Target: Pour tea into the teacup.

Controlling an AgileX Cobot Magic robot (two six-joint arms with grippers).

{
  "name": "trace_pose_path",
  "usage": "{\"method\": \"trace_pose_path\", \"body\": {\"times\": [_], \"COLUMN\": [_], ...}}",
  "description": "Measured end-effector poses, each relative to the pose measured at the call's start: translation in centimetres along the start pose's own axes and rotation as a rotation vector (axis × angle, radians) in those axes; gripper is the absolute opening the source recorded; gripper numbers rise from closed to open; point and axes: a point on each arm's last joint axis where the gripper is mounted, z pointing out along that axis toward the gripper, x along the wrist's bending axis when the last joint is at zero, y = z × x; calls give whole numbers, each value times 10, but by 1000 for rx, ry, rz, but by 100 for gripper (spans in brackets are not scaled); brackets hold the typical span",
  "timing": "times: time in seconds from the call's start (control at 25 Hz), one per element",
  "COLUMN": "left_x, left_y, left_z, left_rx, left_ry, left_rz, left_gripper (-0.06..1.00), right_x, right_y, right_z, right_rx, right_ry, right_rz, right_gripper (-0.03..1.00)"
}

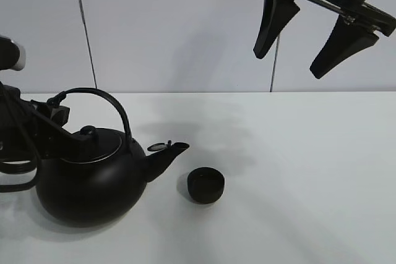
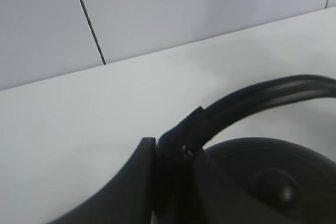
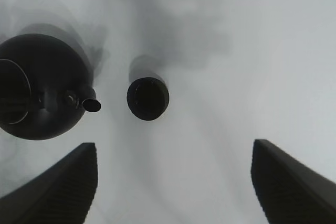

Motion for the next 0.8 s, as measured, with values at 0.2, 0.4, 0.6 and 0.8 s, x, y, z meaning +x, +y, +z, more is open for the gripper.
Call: {"method": "trace_pose_path", "body": {"times": [0.2,0.4,0.6,0.8], "left_x": [0,-1,-1,0], "left_y": [0,-6,-7,-7], "left_z": [0,3,4,4], "left_rx": [-4,8,5,5], "left_ry": [1,9,17,20], "left_rz": [1,15,10,8], "left_gripper": [11,11,11,11], "right_x": [0,0,0,0], "right_y": [0,0,0,0], "right_z": [0,0,0,0], "right_rx": [0,0,0,0], "right_ry": [0,0,0,0], "right_rz": [0,0,0,0], "right_gripper": [56,56,56,56]}}
